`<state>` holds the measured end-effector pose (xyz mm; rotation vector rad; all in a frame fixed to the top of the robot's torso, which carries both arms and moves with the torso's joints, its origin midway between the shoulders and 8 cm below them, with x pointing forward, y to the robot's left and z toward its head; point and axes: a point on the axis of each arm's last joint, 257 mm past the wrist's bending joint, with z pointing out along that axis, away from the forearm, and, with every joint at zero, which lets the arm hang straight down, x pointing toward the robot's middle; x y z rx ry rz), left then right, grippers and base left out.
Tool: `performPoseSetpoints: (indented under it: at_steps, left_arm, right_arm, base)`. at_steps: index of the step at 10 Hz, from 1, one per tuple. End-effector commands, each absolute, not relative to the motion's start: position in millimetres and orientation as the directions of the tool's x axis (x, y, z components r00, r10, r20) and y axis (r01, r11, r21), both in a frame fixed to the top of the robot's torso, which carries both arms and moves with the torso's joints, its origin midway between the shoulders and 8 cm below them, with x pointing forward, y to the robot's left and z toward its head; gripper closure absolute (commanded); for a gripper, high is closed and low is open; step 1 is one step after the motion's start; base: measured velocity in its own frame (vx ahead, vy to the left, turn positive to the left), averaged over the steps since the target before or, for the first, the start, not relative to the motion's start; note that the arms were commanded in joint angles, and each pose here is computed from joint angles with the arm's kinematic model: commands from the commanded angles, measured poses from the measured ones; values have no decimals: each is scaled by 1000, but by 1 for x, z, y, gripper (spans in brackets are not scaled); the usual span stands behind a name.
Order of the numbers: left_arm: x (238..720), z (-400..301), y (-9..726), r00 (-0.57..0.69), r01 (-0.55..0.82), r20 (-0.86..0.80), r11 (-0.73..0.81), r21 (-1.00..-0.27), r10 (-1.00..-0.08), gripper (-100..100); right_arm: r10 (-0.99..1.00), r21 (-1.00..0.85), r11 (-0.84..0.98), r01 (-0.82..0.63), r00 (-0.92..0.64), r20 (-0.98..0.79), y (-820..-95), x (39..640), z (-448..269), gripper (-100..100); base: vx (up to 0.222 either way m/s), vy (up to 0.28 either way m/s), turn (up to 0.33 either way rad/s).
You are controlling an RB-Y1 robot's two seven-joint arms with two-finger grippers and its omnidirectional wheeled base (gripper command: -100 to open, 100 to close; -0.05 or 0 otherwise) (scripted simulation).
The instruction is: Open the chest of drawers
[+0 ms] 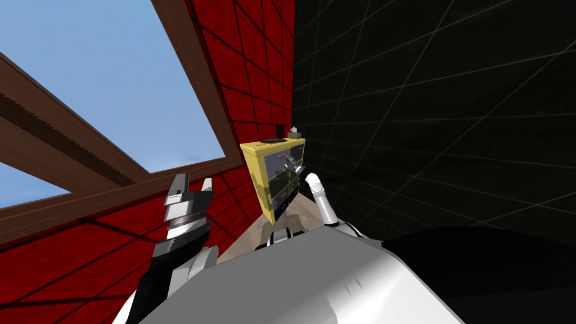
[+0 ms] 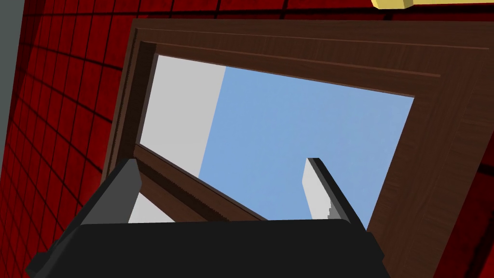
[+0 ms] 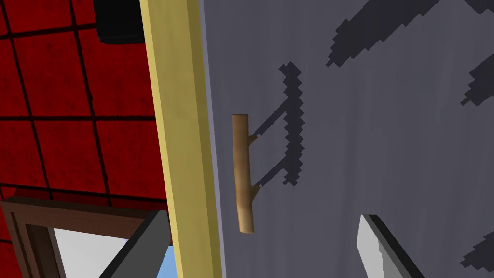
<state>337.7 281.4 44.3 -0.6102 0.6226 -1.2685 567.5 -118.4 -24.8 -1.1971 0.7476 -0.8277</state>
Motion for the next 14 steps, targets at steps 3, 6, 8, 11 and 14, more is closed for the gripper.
performPoseSetpoints:
  at_steps: [3,6,8,11,14]
  left_arm:
    - [338,44,281,184,668,-88,190,-719,-979,0]
    - [338,44,281,184,668,-88,190,-719,-979,0]
    - [338,44,281,184,668,-88,190,-719,-979,0]
    - [338,44,281,184,668,-88,190,-719,-979,0]
    - [338,44,281,184,668,-88,190,-719,-979,0]
  right_arm:
    - [-872,-975,140,171,488,-40,-101,574,-22,-100]
    - [-871,-976,136,173,491,-34,-104,576,-18,-100]
    - [-866,-975,138,171,498,-36,-103,575,-15,100]
    - [-860,-975,141,171,509,-35,-102,573,-11,100]
    - [-871,-980,86,180,492,14,-117,576,-13,-100]
  base:
    - [13,38,-13]
    - [27,41,-28]
    - [-38,-28,-22]
    - [-175,-113,-49]
    - [-31,-13,-4]
